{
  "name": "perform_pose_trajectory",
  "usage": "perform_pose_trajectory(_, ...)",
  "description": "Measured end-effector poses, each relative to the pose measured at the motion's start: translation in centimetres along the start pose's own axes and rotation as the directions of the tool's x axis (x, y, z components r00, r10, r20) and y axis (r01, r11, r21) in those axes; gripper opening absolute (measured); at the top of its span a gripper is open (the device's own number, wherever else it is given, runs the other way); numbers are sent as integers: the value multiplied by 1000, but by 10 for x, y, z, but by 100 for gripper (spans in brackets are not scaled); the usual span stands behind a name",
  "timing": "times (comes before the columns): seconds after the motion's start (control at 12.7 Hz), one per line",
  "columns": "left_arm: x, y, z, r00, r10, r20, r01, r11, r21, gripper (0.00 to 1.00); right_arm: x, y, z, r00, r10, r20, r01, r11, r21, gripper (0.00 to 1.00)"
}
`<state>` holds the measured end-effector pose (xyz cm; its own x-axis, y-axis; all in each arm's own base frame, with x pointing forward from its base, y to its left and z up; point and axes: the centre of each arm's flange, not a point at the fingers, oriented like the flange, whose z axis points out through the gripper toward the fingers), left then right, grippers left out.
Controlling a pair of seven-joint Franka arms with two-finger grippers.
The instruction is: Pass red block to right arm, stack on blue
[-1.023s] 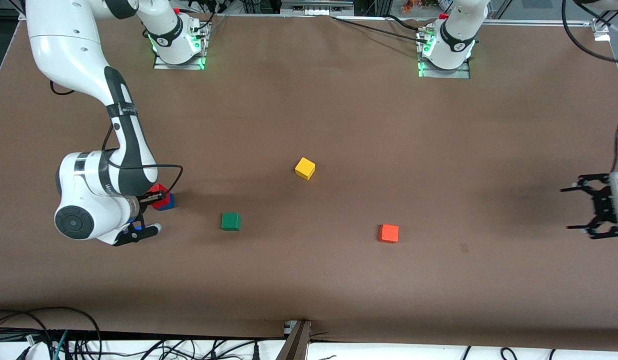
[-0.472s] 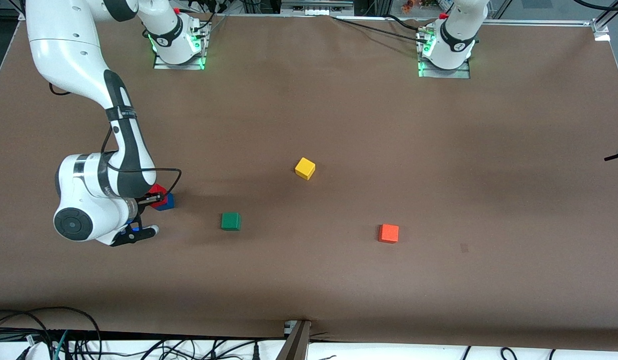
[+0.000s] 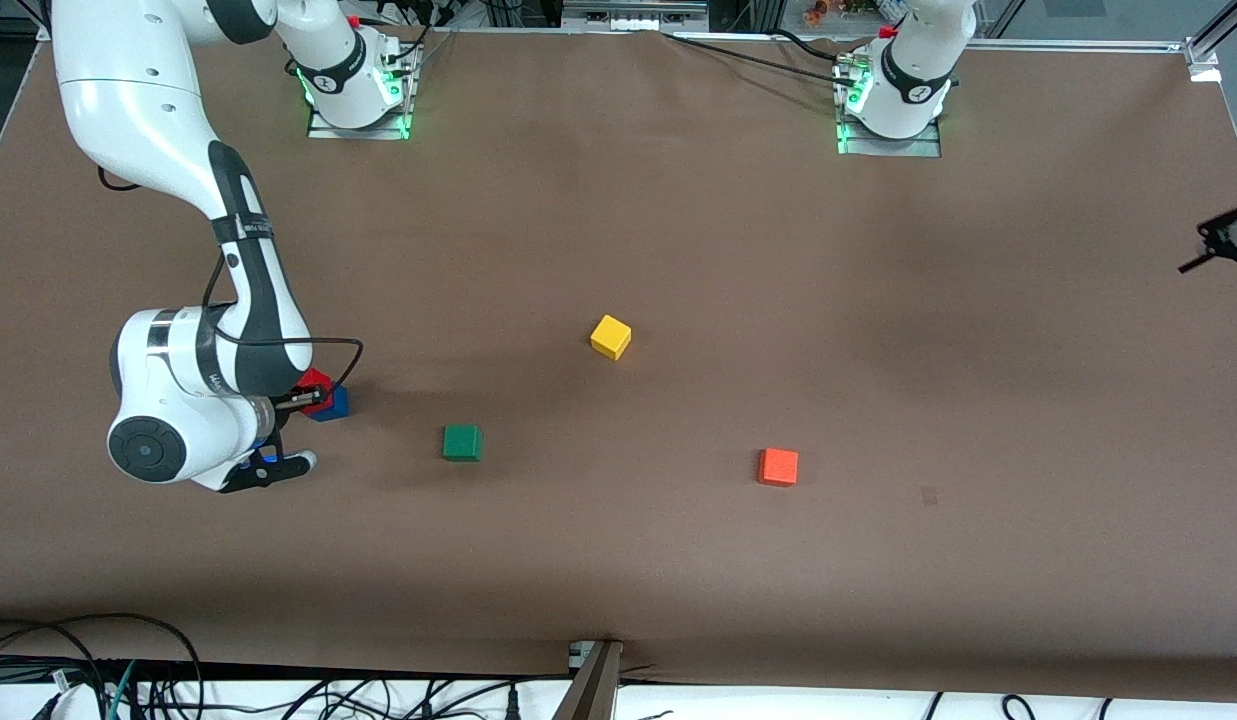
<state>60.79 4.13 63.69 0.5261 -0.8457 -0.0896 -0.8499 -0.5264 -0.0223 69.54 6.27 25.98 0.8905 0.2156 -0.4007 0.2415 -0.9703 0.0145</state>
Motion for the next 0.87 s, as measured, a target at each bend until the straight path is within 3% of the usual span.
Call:
perform_pose_trajectory(0.24,30,56,-17,981,-189,49,186,981,51,100,2,0,2,1000,2,-3,-2,1000,-3,56)
perform_pose_trajectory(0.39,35,77,-21,935,-351,58,346,935,79,100,2,1,2,1000,3,-3,-3,1000,-3,56)
perform_pose_trajectory(0.47,35,84,-22,898,-436,57,431,898,92,100,2,1,2,1000,4,-4,-4,1000,-3,56)
perform_pose_trajectory(0.63,27,86,-17,789,-612,51,607,790,91,100,2,0,2,1000,4,-4,-4,1000,-4,56)
perform_pose_trajectory(0.79,6,74,-7,668,-742,49,742,670,31,100,2,0,2,1000,15,-5,-16,1000,-4,56)
perform_pose_trajectory(0.87,-5,67,-2,630,-775,53,775,631,4,100,2,0,2,1000,23,-6,-23,1000,-5,56)
